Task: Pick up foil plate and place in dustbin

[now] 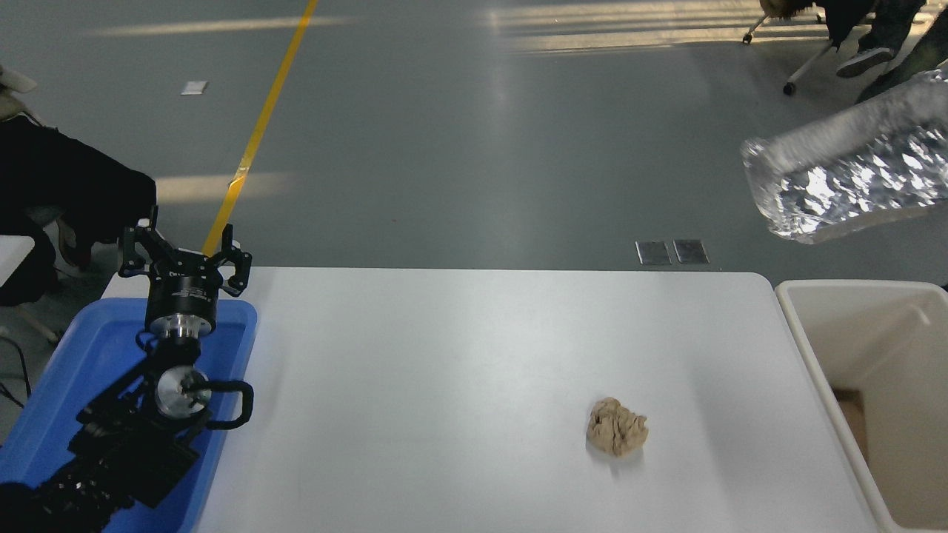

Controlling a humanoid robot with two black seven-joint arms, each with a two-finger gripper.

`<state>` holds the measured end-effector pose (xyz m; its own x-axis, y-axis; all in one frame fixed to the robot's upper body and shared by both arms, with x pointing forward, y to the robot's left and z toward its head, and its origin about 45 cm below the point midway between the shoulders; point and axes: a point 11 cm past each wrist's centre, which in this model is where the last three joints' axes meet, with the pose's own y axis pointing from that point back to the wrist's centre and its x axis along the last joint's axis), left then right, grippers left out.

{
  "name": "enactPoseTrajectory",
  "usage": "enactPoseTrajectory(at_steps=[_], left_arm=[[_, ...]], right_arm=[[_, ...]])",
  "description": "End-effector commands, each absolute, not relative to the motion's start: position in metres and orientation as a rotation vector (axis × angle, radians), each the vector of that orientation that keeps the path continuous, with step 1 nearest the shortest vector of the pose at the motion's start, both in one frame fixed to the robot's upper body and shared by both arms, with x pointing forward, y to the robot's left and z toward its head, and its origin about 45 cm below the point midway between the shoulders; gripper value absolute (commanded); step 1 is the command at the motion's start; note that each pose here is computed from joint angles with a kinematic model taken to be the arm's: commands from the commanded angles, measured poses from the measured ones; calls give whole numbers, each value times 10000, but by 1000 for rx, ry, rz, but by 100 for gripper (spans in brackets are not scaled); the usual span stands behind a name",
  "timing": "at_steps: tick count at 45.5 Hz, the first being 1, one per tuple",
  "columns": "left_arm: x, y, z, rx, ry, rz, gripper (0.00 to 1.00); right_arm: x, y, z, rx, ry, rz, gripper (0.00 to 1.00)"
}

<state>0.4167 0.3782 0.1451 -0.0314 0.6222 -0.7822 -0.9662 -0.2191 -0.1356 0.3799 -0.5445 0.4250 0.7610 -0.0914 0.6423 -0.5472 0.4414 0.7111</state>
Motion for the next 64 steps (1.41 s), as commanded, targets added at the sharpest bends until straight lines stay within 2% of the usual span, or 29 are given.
enactPoseTrajectory(at_steps=[1,13,18,25,33,39,41,42,44,45,56,60,64], left_arm=[[4167,3782,1452,-889,527,1592,99],[4162,3784,1446,-888,528,1593,99],[4167,3782,1452,-889,527,1592,99],[4167,3782,1452,-889,527,1592,99],[4167,3782,1452,-889,527,1592,99],[4167,3782,1452,-889,527,1592,99],[4167,3782,1452,-889,527,1592,99],[4167,3783,1452,-891,528,1592,99],[4167,3782,1452,-889,527,1592,99],[4167,3782,1452,-889,527,1592,99],[4167,3782,1452,-889,527,1592,99],[4172,3778,1457,-889,527,1590,99],[4172,3778,1457,-889,527,1590,99]], right_arm=[[3238,-6489,3616,939,-733,199,0],[2959,-6677,2527,954,-812,129,0],[2871,-6581,1933,978,-866,68,0],[2782,-6438,1464,996,-941,20,0],[2713,-6278,1173,997,-957,-8,0],[2721,-6248,1139,994,-961,3,0],[2722,-6251,1142,992,-963,4,12],[2726,-6247,1142,993,-963,4,26],[2741,-6241,1149,995,-969,8,90],[2746,-6230,1143,1001,-970,3,100],[2858,-6115,1128,1039,-968,8,100],[3102,-6007,1292,1074,-969,41,100],[3279,-6033,1664,1079,-934,85,100]])
